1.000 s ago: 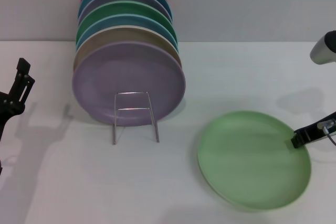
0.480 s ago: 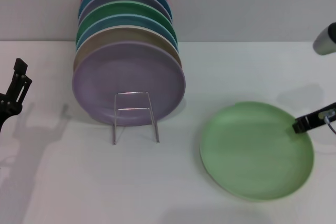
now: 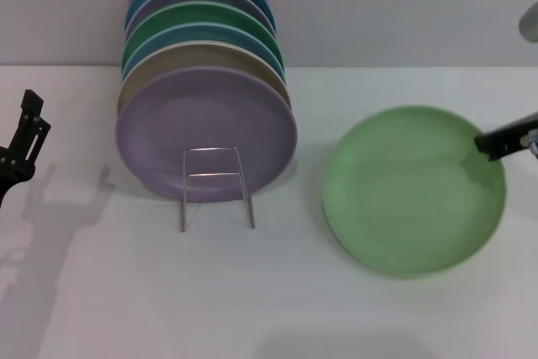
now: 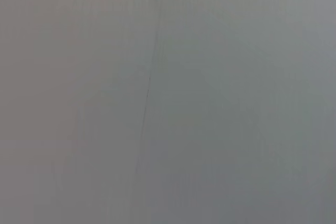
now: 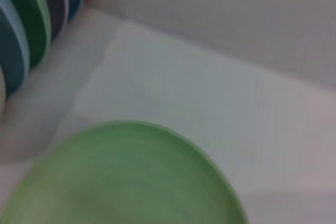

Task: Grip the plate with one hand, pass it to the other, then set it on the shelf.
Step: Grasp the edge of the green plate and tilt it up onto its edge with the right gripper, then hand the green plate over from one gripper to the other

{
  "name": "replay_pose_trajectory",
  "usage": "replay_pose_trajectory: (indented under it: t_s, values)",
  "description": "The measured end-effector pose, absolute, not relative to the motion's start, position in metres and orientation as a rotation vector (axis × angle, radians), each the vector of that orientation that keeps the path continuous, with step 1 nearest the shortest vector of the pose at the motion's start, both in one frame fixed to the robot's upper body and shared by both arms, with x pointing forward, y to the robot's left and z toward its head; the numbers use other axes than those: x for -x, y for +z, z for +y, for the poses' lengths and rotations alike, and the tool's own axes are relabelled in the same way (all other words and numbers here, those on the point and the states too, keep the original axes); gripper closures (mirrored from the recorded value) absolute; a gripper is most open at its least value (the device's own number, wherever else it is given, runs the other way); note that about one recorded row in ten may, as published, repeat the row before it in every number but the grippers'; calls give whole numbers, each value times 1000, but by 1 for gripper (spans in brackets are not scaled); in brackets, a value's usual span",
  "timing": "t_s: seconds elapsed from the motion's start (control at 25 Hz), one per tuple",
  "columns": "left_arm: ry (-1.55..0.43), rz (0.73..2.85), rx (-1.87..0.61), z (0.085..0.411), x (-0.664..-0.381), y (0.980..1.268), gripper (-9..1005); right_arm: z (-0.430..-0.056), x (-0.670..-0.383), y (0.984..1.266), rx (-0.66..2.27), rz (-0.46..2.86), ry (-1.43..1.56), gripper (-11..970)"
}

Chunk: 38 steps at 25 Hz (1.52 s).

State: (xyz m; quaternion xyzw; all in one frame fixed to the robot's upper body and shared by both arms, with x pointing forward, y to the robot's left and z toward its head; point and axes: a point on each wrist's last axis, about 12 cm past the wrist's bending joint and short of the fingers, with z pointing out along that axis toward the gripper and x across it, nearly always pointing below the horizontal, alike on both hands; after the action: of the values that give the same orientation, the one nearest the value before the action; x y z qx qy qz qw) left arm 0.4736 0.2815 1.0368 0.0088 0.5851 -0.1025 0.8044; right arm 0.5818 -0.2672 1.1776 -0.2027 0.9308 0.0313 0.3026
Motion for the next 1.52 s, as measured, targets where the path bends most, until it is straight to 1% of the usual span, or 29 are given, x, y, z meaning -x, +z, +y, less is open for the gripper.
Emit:
replay_pose_trajectory:
  t_s: [0.24,0.52,1.04,1.28,1.32,1.36,1.48,1.52]
  values:
    - [-220,1248,-20,282,-474,1037,148,-260,-578,1189,583,2361,14,939]
    - [-214,1248,-20,283,-474,1037,148,-256,-576,1191,623,2211,-133,938]
    - [-211,1246,-20,284,-475,1038,148,-255,-577,1194,599,1989,-228,940]
    - [-212,1245,-21,283,-476,1038,148,-261,-575,1182,550,1855,-249,941]
    - [-213,1244,-22,283,-477,1039,148,-263,-575,1175,532,1816,-255,940]
    - [-213,1244,-22,283,-477,1039,148,-263,-575,1175,532,1816,-255,940]
    - [-214,1245,-23,283,-477,1039,148,-265,-574,1160,515,1776,-261,940]
    - [-214,1246,-23,283,-477,1039,148,-267,-574,1150,494,1737,-262,940]
